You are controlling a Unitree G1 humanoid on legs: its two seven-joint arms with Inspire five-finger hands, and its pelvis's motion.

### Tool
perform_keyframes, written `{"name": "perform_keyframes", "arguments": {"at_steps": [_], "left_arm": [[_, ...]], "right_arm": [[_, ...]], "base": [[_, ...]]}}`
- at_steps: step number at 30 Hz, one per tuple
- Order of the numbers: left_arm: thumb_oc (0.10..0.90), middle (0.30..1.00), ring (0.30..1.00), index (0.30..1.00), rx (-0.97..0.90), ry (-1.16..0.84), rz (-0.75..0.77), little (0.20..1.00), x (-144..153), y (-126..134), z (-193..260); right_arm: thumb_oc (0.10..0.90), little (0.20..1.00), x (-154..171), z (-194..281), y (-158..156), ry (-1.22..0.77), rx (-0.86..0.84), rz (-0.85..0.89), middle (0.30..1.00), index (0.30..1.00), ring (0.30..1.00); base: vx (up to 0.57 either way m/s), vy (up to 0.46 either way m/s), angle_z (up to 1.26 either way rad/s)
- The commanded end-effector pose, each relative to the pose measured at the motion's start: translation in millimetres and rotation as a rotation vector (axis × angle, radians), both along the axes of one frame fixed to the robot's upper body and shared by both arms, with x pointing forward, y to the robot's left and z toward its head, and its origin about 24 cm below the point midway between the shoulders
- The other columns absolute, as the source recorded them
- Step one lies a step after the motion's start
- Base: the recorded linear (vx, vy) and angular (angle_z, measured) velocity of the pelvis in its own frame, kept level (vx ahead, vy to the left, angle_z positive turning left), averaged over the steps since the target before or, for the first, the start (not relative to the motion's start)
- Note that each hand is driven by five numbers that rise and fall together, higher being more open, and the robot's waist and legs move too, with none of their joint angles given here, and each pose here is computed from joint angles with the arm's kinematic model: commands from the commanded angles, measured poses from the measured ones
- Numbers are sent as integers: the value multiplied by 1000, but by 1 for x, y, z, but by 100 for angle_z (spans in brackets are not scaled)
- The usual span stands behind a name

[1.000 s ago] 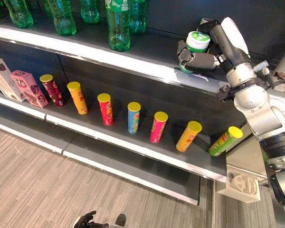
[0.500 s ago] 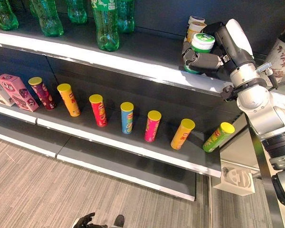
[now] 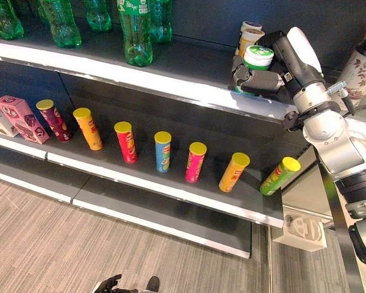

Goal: Put the goods on the table back onto the shelves and tidy them up.

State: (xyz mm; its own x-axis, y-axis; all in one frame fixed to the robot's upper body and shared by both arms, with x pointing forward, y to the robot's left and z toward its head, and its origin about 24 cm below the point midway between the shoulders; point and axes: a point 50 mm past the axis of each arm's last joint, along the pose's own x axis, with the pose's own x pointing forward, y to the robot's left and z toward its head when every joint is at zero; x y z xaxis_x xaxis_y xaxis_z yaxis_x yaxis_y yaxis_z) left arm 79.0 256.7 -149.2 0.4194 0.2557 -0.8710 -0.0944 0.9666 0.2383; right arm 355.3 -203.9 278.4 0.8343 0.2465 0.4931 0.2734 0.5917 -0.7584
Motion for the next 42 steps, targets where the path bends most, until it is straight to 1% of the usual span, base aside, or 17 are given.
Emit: {"name": "perform_keyframes", "arguments": {"at_steps": [1,33,34,35,42], "left_arm": [[800,900,900,900,52,-16,-38,900,9,11,4],[800,900,900,900,56,-4,-2,900,5,12,3],[800,900,900,900,56,-5,0,900,5,13,3],[800,900,900,900,56,-6,4,900,5,12,3],[800,900,900,900,56,-4,7,900,5,12,2]], "right_arm": [[400,300,-11,57,18,-204,17,79,300,300,300],[400,300,-3,57,30,-189,47,97,300,300,300],[522,484,-3,57,31,-190,49,98,484,484,484],[800,900,-3,56,31,-192,51,96,900,900,900],[800,900,-3,56,33,-201,62,104,900,900,900]], "base": [[0,0,0],[0,0,0],[0,0,0],[0,0,0],[0,0,0]]}}
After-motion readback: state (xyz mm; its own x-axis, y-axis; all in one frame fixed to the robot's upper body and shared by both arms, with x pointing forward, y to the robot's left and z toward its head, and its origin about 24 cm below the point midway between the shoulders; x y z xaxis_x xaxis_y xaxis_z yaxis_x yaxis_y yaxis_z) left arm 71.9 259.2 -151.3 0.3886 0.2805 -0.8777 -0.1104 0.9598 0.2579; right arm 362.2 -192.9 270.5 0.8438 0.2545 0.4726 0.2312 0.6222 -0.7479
